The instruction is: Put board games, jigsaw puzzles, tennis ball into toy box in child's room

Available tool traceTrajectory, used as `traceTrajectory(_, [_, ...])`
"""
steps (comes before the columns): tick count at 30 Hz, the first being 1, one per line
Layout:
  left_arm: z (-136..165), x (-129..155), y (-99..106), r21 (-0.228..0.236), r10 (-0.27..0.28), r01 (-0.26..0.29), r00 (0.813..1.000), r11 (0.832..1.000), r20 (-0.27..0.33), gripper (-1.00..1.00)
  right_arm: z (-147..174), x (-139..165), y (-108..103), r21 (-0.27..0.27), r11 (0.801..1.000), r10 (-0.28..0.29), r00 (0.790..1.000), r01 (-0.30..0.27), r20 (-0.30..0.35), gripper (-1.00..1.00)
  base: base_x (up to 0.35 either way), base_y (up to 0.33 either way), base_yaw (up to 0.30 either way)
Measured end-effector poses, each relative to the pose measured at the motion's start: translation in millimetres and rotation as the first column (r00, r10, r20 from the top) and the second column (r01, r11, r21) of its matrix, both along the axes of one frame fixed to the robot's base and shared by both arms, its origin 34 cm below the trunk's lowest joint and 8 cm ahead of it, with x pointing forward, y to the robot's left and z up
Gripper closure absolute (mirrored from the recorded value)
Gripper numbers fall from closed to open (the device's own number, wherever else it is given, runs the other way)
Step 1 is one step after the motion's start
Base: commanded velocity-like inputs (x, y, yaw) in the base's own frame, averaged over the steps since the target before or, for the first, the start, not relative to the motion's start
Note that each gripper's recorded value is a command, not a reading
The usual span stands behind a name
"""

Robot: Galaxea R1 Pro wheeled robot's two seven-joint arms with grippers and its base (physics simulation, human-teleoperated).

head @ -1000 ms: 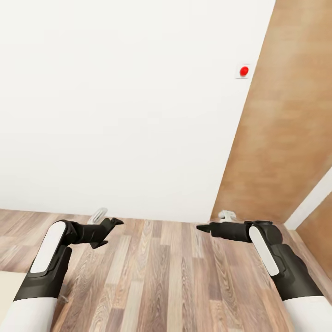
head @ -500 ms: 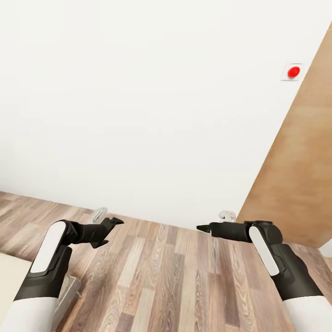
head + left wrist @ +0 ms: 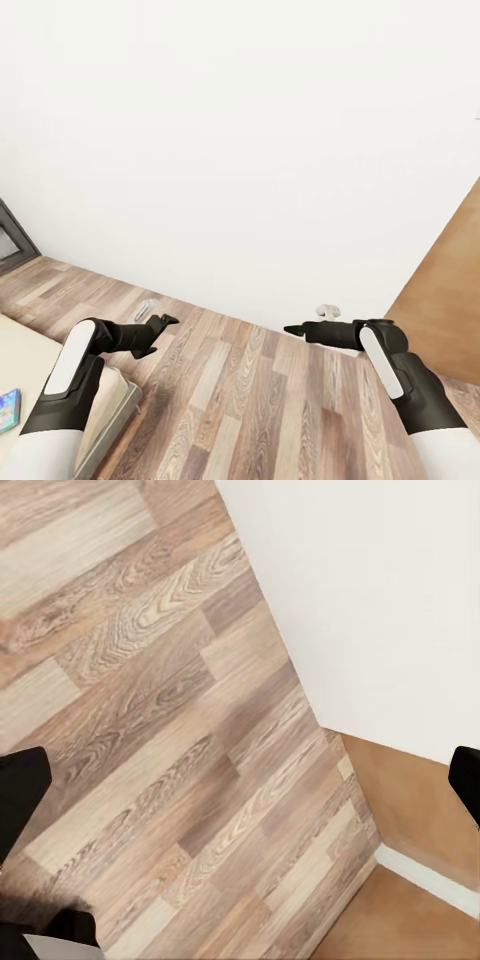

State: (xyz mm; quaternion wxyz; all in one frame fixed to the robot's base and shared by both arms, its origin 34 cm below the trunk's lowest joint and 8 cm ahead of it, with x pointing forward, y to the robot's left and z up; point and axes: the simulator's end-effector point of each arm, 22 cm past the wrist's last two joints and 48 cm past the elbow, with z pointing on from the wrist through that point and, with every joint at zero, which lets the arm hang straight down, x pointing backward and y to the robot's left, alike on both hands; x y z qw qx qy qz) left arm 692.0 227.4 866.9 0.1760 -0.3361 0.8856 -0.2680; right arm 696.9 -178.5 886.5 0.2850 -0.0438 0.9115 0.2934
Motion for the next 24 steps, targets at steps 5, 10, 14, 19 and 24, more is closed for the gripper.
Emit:
traceTrajectory(5, [-0.5, -0.3, 0.2, 0.005, -0.002, 0.002, 1.0, 1.0, -0.001, -1.0, 0.1, 0.0, -0.1, -0.001, 1.0, 0.0, 1.0, 0.0, 0.0, -1.0, 0.003, 0.0, 0.296])
traceTrajectory(10, [-0.6, -0.4, -0.4, 0.007, -0.004, 0.004, 1.0, 1.0, -0.001, -1.0, 0.0, 0.0, -0.2, -0.001, 1.0, 0.0, 1.0, 0.0, 0.0, -1.0, 0.001, 0.0, 0.296])
traceTrajectory(14, [-0.5, -0.6, -1.4, 0.008, -0.006, 0.006, 1.0, 1.0, 0.0, -1.0, 0.1, 0.0, -0.2, -0.001, 1.0, 0.0, 1.0, 0.0, 0.001, -1.0, 0.038, 0.007, 0.296])
traceTrajectory(19, [-0.2, -0.8, -2.0, 0.01, -0.009, 0.009, 1.0, 1.0, 0.0, -1.0, 0.3, -0.2, -0.2, -0.001, 1.0, 0.0, 1.0, 0.0, 0.001, -1.0, 0.167, 0.073, 0.296])
traceTrajectory(24, [-0.1, -0.9, -2.2, 0.01, -0.009, 0.009, 1.0, 1.0, 0.001, -1.0, 0.3, -0.3, -0.2, -0.001, 1.0, 0.0, 1.0, 0.0, 0.001, -1.0, 0.238, 0.127, 0.296])
